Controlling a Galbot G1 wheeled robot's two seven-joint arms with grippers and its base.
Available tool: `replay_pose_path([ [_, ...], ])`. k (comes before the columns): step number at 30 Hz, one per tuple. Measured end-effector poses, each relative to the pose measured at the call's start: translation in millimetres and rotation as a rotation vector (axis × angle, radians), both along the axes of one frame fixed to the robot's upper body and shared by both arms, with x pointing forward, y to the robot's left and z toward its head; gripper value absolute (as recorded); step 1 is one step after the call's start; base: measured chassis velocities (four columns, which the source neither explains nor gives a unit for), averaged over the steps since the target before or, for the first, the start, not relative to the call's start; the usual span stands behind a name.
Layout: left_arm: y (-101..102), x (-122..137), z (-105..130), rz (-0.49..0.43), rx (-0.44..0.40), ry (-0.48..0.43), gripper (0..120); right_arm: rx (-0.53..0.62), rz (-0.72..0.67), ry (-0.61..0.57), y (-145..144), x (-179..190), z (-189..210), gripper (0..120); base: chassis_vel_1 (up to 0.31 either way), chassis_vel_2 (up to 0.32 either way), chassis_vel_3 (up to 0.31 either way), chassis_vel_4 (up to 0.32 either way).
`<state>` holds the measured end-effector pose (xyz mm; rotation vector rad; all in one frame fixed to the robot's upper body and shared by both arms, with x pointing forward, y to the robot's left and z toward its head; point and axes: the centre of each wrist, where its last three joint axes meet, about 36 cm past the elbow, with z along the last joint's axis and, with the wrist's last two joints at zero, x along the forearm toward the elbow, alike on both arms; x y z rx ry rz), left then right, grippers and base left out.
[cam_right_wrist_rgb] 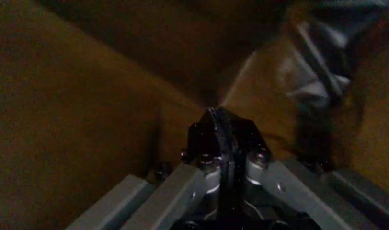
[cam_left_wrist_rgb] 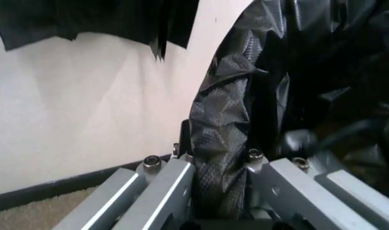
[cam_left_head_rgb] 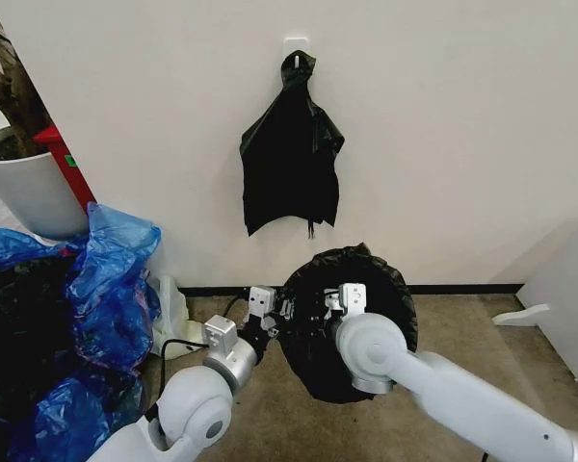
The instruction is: Place the garbage bag over the trash bin.
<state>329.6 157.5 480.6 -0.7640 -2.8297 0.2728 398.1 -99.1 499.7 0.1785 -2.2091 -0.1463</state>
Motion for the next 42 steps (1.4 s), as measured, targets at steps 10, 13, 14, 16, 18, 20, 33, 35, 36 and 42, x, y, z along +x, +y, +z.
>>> replay_pose_path([
  [10, 3, 7, -5, 0.026, 0.0, 0.017, 1, 0.011, 0.001, -0.068, -6, -10, 33, 0, 0.0, 0.0, 0.0, 0.0],
  [13, 2, 7, -8, 0.028, 0.008, 0.021, 1, 0.003, -0.005, -0.082, -12, -9, 38, 0, 0.0, 0.0, 0.0, 0.0],
  [14, 2, 7, -9, 0.028, 0.009, 0.022, 1, -0.004, -0.008, -0.084, -14, -8, 37, 0, 0.0, 0.0, 0.0, 0.0],
  [16, 1, 6, -7, 0.024, 0.007, 0.02, 1, -0.042, -0.033, -0.079, -21, -2, 24, 0, 0.0, 0.0, 0.0, 0.0],
  [18, 0, 4, -5, 0.02, 0.003, 0.015, 1, -0.064, -0.046, -0.073, -23, 2, 14, 0, 0.0, 0.0, 0.0, 0.0],
  [20, 0, 3, -3, 0.015, -0.001, 0.011, 1, -0.077, -0.052, -0.071, -25, 3, 7, 0, 0.0, 0.0, 0.0, 0.0],
  [33, 5, -19, 14, -0.021, -0.024, 0.004, 1, -0.136, -0.117, -0.053, -34, 28, -30, 0, 0.0, 0.0, 0.0, 0.0],
  [35, 5, -21, 13, -0.021, -0.024, 0.008, 1, -0.134, -0.118, -0.054, -34, 27, -30, 0, 0.0, 0.0, 0.0, 0.0],
  [36, 5, -21, 13, -0.021, -0.021, 0.01, 1, -0.126, -0.115, -0.06, -33, 24, -27, 0, 0.0, 0.0, 0.0, 0.0],
  [42, 4, -16, 3, -0.012, -0.002, 0.021, 1, -0.079, -0.081, -0.079, -24, 8, -2, 0, 0.0, 0.0, 0.0, 0.0],
])
